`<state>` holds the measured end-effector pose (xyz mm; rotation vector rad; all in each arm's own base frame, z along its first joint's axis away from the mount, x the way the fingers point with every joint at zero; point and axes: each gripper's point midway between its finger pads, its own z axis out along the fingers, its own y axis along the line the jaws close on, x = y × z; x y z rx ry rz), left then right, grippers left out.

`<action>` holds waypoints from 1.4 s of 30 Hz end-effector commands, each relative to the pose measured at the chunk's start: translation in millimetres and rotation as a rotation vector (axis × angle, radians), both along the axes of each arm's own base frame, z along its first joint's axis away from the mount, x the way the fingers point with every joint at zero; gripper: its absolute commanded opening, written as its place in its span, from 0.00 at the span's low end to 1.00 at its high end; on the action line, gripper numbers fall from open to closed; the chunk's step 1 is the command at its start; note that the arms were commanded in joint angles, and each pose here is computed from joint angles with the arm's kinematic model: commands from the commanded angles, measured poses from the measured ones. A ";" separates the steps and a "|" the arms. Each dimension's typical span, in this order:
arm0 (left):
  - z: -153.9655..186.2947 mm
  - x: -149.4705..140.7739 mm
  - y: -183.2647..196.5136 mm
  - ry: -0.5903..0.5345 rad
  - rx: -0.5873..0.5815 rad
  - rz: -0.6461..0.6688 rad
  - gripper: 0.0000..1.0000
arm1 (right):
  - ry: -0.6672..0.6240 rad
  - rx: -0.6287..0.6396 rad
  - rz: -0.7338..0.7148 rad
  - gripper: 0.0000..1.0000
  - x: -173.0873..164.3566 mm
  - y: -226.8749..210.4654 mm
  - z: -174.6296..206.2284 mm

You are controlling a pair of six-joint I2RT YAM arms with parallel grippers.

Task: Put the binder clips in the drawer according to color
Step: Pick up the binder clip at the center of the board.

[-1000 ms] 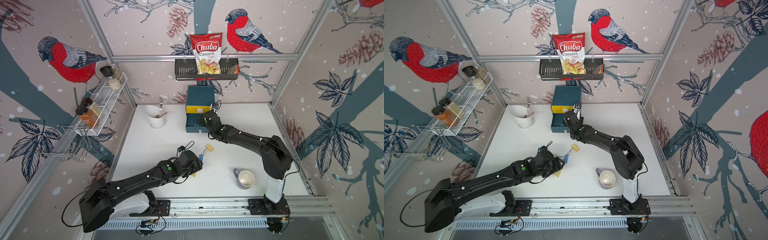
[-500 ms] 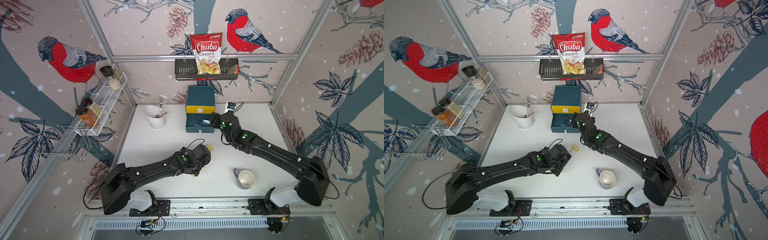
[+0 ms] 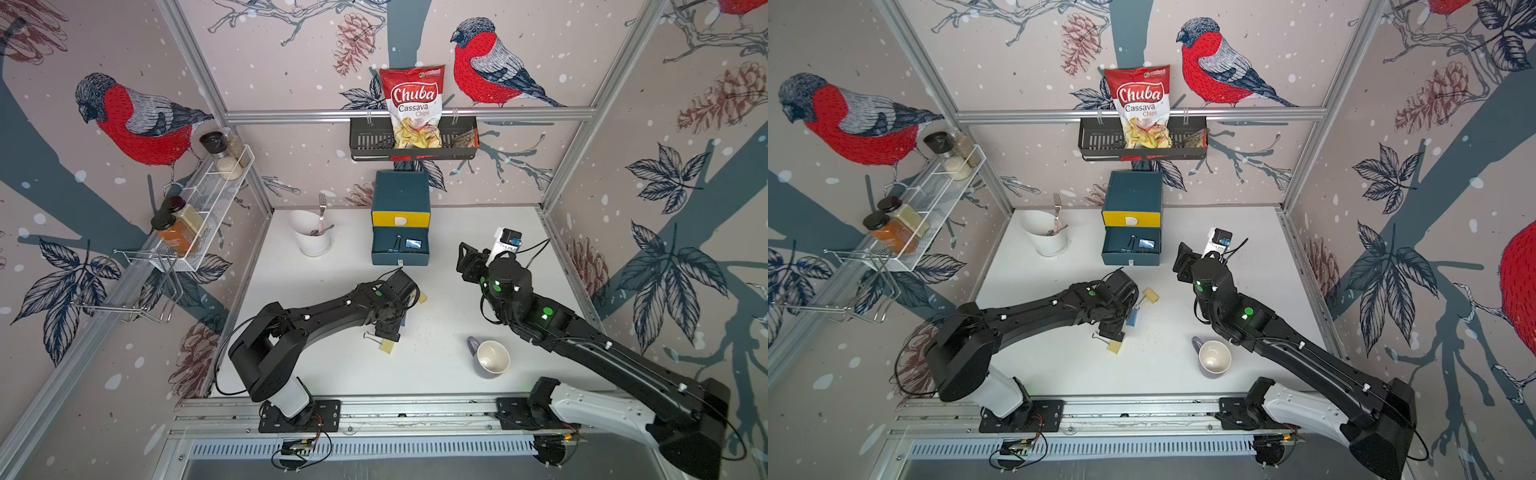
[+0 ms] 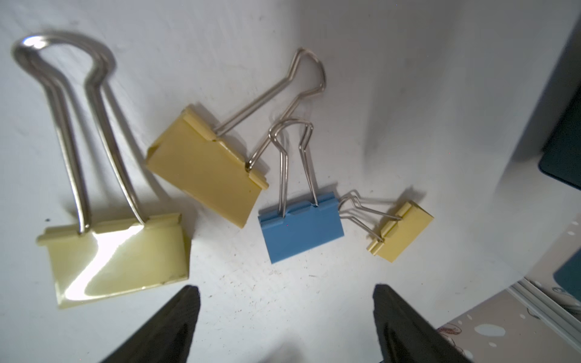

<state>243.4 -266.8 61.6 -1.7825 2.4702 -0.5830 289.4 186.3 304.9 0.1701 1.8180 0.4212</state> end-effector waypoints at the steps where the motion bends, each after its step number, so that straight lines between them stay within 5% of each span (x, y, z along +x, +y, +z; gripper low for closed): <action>1: -4.3 -1.4 -4.1 0.080 -0.019 0.038 0.88 | 0.020 -0.017 -0.033 0.74 -6.0 -10.4 -8.3; 22: -45.6 5.2 -11.1 0.209 0.013 0.068 0.74 | 0.009 -0.005 0.041 0.74 -26.8 -10.7 -5.1; 27: -53.6 9.8 -12.0 0.187 0.004 0.070 0.66 | 0.007 -0.009 0.042 0.74 -26.9 -10.9 -4.3; 31: -54.2 11.4 -10.9 0.154 -0.012 0.077 0.49 | 0.008 -0.010 0.043 0.74 -27.0 -11.0 -5.6; 42: -23.9 20.9 -8.6 0.049 -0.001 0.050 0.44 | 0.014 -0.009 0.053 0.74 -25.9 -6.5 -9.2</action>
